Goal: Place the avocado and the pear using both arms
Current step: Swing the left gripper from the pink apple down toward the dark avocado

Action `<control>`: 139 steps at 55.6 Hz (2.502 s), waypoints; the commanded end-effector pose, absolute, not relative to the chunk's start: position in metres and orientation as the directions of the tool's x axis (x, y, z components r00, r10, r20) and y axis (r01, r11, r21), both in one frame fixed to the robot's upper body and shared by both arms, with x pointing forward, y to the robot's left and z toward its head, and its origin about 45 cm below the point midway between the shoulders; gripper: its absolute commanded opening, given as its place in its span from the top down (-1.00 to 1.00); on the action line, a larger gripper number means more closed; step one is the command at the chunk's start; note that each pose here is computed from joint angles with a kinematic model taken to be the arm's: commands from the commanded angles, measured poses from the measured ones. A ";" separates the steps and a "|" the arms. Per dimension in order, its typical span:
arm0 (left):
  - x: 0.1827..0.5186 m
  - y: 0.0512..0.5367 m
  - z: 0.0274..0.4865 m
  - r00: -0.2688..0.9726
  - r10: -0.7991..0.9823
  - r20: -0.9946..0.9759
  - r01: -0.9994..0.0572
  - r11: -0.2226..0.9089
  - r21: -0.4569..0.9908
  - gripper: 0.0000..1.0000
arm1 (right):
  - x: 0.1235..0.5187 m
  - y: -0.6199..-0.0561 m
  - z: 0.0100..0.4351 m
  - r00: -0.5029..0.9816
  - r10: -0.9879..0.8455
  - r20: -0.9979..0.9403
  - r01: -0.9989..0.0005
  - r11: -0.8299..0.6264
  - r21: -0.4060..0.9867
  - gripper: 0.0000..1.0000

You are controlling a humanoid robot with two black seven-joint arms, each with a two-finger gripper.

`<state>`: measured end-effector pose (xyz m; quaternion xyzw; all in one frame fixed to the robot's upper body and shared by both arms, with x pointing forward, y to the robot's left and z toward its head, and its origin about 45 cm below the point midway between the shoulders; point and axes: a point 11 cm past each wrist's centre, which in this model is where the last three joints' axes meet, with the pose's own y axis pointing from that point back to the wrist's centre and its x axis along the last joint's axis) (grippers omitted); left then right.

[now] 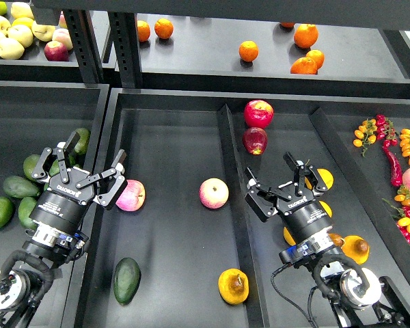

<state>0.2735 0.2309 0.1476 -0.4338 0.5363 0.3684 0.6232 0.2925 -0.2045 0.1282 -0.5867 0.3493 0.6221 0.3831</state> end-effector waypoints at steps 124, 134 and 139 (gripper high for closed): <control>0.243 0.197 0.121 0.065 -0.009 -0.998 -0.879 0.474 -0.061 -0.99 | 0.290 -0.206 0.126 -0.034 0.065 -0.997 -0.888 -0.459 0.001 -1.00; 0.251 0.185 0.126 0.113 0.057 -0.992 -0.828 0.557 -0.063 -0.99 | 0.291 -0.207 0.127 -0.032 0.065 -0.997 -0.889 -0.458 -0.001 -1.00; 0.257 0.179 0.130 0.144 0.082 -0.986 -0.798 0.599 -0.067 -0.99 | 0.291 -0.207 0.127 -0.031 0.065 -0.997 -0.889 -0.458 -0.003 -1.00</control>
